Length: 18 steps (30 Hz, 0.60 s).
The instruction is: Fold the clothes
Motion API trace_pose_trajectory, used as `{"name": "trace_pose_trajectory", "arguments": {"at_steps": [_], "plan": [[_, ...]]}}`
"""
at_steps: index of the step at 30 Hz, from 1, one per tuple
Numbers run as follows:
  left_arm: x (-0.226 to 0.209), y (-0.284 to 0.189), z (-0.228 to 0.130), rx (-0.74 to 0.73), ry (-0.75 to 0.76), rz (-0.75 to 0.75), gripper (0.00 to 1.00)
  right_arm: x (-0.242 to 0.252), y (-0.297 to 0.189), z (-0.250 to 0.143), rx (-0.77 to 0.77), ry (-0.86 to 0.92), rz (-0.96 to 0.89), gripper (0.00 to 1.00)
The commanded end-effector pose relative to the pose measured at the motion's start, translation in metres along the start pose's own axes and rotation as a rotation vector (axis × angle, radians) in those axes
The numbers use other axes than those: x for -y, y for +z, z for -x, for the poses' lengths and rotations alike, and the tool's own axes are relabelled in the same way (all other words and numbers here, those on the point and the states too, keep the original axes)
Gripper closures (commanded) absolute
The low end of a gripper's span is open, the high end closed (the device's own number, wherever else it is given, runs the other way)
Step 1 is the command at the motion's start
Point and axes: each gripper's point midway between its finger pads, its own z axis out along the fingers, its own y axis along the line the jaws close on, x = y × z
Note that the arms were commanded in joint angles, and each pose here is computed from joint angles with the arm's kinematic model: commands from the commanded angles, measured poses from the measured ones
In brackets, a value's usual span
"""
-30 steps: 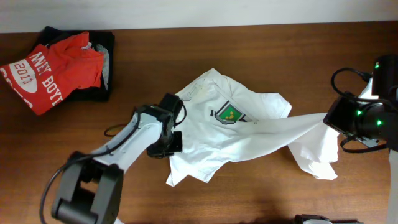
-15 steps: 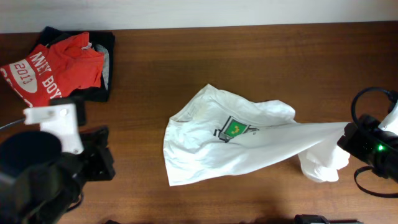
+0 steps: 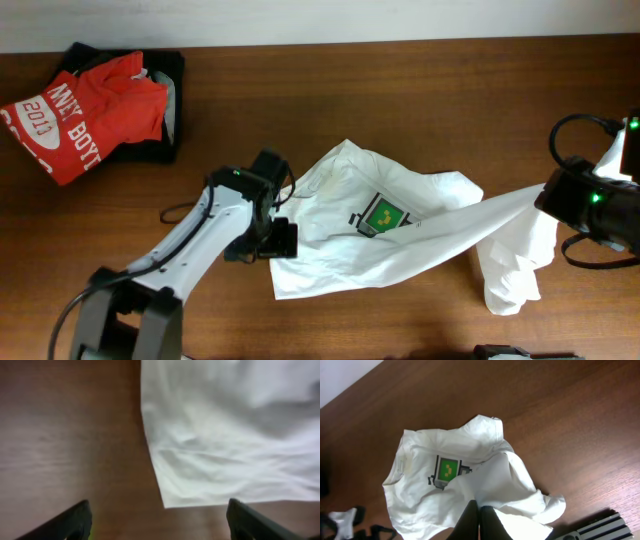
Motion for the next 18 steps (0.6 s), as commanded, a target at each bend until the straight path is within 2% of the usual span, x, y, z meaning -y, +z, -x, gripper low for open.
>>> {"name": "trace_pose_trajectory", "arguments": {"at_steps": [1,4,7,10,12,13,14,17,18], "plan": [[0.001,0.042,-0.015,-0.041,-0.025,-0.043,0.15,0.003,-0.003,0.002,0.017,-0.011,-0.018,0.96],[0.000,0.054,-0.013,-0.011,-0.043,-0.038,0.21,0.003,-0.003,0.002,0.017,-0.011,-0.018,0.96],[0.004,0.062,-0.017,0.018,-0.023,0.056,0.21,0.003,-0.003,0.002,0.017,-0.011,-0.018,0.96],[0.006,0.081,-0.024,-0.028,-0.009,0.109,0.23,0.003,-0.003,0.002,0.016,-0.011,-0.018,0.96],[0.002,0.091,-0.027,-0.062,-0.012,0.130,0.53,0.003,-0.003,0.002,0.016,-0.011,-0.018,0.96],[0.002,0.091,-0.027,-0.061,-0.012,0.130,0.93,0.003,-0.003,0.002,0.016,-0.011,-0.018,0.96],[0.003,0.090,-0.027,-0.060,-0.011,0.129,0.99,0.003,-0.003,0.002,0.016,-0.011,-0.018,0.96],[-0.002,0.070,-0.020,-0.053,-0.009,0.196,0.99,0.003,-0.003,0.002,0.016,-0.011,-0.018,0.96],[-0.003,0.050,-0.015,-0.039,-0.007,0.224,0.99,0.003,-0.003,0.002,0.016,-0.011,-0.018,0.96]]}}
